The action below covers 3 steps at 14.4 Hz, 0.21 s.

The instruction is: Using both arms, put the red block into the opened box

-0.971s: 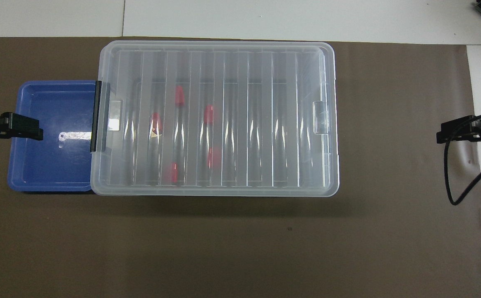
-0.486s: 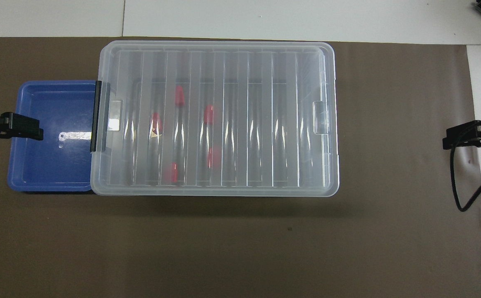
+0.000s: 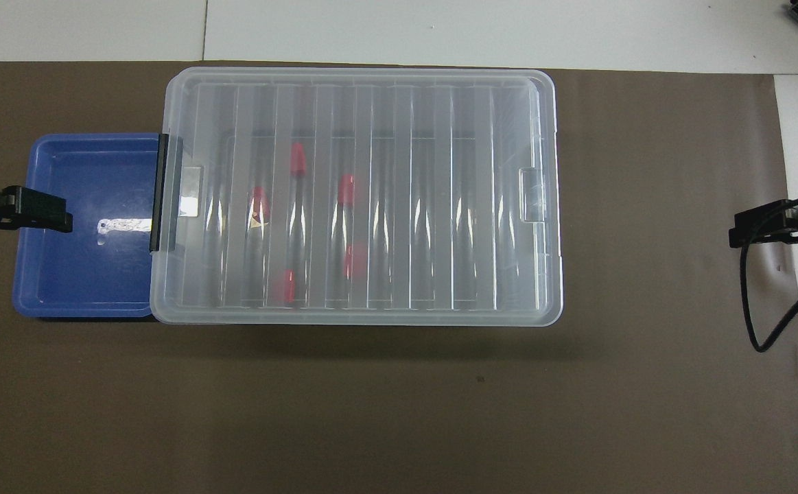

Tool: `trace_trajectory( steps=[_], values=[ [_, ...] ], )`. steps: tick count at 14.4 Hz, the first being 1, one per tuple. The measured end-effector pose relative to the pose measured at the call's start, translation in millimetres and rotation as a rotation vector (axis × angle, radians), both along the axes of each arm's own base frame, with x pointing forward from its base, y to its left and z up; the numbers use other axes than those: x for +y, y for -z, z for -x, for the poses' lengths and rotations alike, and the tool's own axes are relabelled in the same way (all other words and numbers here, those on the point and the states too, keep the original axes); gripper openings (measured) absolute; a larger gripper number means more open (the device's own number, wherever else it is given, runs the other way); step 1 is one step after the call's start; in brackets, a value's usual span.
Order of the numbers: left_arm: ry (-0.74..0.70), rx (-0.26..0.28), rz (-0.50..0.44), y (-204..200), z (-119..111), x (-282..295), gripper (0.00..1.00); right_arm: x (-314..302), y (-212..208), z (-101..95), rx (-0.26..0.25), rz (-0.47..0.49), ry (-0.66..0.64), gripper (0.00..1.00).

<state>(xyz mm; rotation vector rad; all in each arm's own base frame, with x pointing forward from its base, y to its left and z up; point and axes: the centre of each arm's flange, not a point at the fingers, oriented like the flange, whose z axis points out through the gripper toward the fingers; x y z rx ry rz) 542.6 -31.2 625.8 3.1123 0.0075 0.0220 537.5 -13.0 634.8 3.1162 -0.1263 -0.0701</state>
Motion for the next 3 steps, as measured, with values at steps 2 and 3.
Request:
trace_trajectory(
  steps=[2, 3],
  values=[
    [0.000, 0.000, 0.000, 0.0, 0.0, 0.0, 1.00, 0.5, 0.0, 0.0, 0.000, 0.000, -0.001, 1.00],
    [0.000, 0.000, 0.000, 0.0, 0.0, 0.0, 1.00, 0.6, 0.0, 0.0, 0.000, -0.001, -0.001, 1.00]
  ],
)
